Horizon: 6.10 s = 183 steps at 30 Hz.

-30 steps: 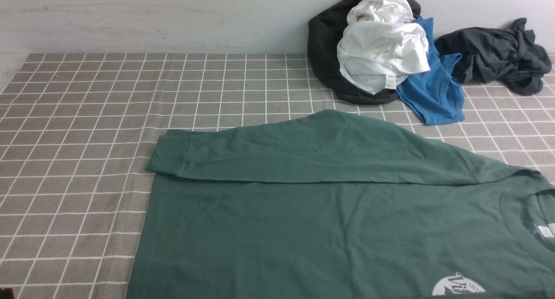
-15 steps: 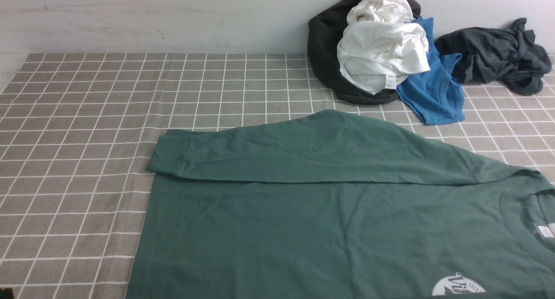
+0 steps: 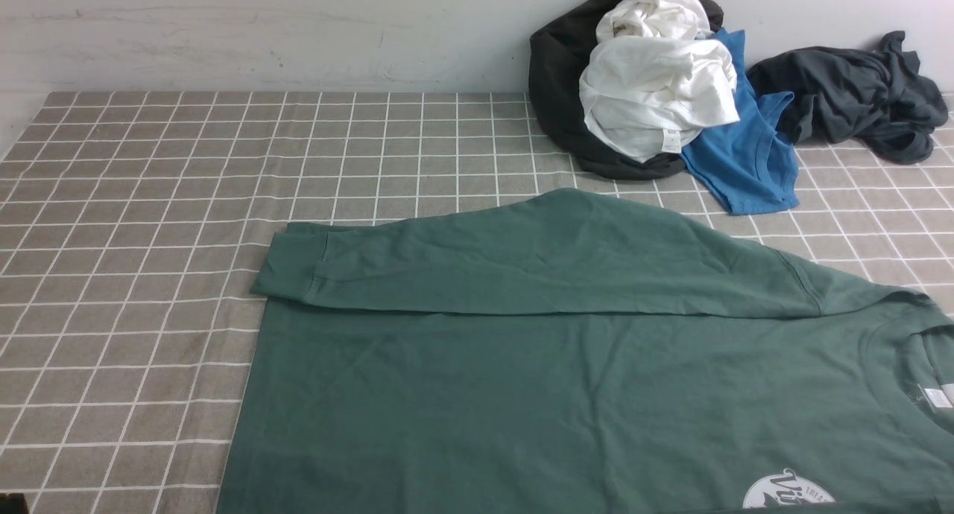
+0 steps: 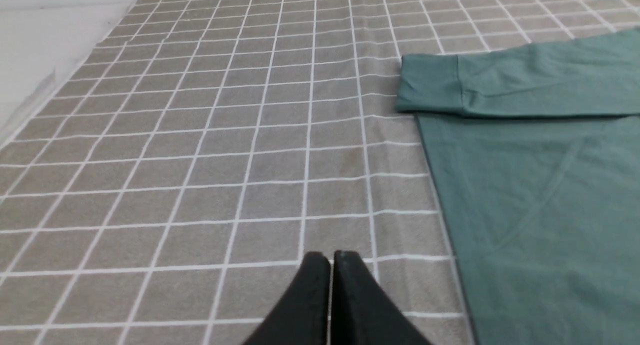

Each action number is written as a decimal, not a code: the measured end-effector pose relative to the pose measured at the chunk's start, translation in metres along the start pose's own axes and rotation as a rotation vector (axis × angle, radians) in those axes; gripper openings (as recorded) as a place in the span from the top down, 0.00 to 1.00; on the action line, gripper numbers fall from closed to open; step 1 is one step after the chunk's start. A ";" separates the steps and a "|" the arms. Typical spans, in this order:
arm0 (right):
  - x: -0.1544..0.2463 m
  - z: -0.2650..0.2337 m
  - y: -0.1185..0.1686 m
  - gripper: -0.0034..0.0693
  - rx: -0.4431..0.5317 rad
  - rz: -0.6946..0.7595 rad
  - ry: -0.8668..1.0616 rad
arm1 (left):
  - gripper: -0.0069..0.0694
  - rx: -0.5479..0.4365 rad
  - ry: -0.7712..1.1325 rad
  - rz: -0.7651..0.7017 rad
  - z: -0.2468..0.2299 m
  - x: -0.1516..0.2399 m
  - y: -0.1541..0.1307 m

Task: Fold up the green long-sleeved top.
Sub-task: Use the left arm to clamp the cuff closest to it, then use the left arm to drag and place the cuff at the centered position on the left edge of the fabric, then use the left arm to clamp the cuff farthest from it

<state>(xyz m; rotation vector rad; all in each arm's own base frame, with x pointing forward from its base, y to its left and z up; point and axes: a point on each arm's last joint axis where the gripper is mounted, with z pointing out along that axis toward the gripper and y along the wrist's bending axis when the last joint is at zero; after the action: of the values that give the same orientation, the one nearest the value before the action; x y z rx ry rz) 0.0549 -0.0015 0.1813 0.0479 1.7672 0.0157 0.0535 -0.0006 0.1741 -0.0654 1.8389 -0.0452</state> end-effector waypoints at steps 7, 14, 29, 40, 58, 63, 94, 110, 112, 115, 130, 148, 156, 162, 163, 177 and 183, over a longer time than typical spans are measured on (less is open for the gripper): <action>0.000 0.000 0.005 0.97 -0.057 0.259 0.006 | 0.92 0.144 -0.103 -0.687 -0.001 -0.013 -0.009; -0.008 -0.001 0.014 0.97 -0.188 0.963 -0.020 | 0.92 0.230 -0.124 -1.055 -0.003 -0.019 -0.012; -0.019 -0.002 0.008 0.97 -0.187 1.016 -0.155 | 0.92 0.344 -0.184 -0.660 -0.030 -0.066 -0.026; -0.095 -0.013 0.017 0.97 -0.186 0.300 -0.203 | 0.92 0.271 0.417 0.031 -0.027 -0.127 -0.034; -0.117 0.032 0.079 0.97 -0.776 -0.420 0.837 | 0.61 0.482 1.104 0.513 0.065 -0.100 -0.083; -0.110 0.031 0.079 0.97 -0.768 -0.523 0.911 | 0.45 0.528 1.138 0.578 0.087 -0.081 -0.107; -0.114 0.043 0.080 0.97 -0.697 -0.528 0.815 | 0.77 0.495 1.303 0.577 0.151 -0.010 -0.133; -0.114 0.044 0.078 0.97 -0.679 -0.550 0.805 | 0.87 0.501 1.185 0.650 0.153 -0.050 -0.138; -0.114 0.045 0.077 0.97 -0.663 -0.561 0.807 | 0.87 0.494 1.141 0.686 0.159 -0.069 -0.143; -0.114 0.045 0.076 0.97 -0.651 -0.568 0.809 | 0.87 0.481 1.081 0.720 0.169 -0.093 -0.150; -0.114 0.046 0.075 0.97 -0.636 -0.553 0.811 | 0.86 0.403 1.108 0.686 0.257 -0.098 -0.148; -0.116 0.049 0.072 0.97 -0.591 -0.573 0.786 | 0.28 0.260 1.029 0.511 0.289 -0.116 -0.134; -0.123 0.057 0.075 0.97 -0.540 -0.501 0.684 | 0.27 0.168 0.953 0.285 0.316 -0.131 -0.082; -0.126 0.066 0.075 0.97 -0.486 -0.475 0.631 | 0.27 0.160 0.965 0.211 0.332 -0.114 -0.071; -0.124 0.071 0.076 0.97 -0.474 -0.474 0.640 | 0.27 0.169 0.961 0.205 0.337 -0.109 -0.072; -0.093 0.106 0.086 0.97 -0.460 -0.500 0.848 | 0.35 0.226 0.949 0.239 0.356 -0.073 -0.097; -0.092 0.107 0.086 0.97 -0.459 -0.505 0.852 | 0.56 0.226 0.949 0.240 0.356 -0.073 -0.097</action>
<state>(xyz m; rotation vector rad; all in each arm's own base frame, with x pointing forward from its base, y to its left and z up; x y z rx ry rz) 0.1798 0.0793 0.2542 -0.8476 2.5274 0.0848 0.4185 -0.0908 0.1561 0.3994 2.7592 -0.1315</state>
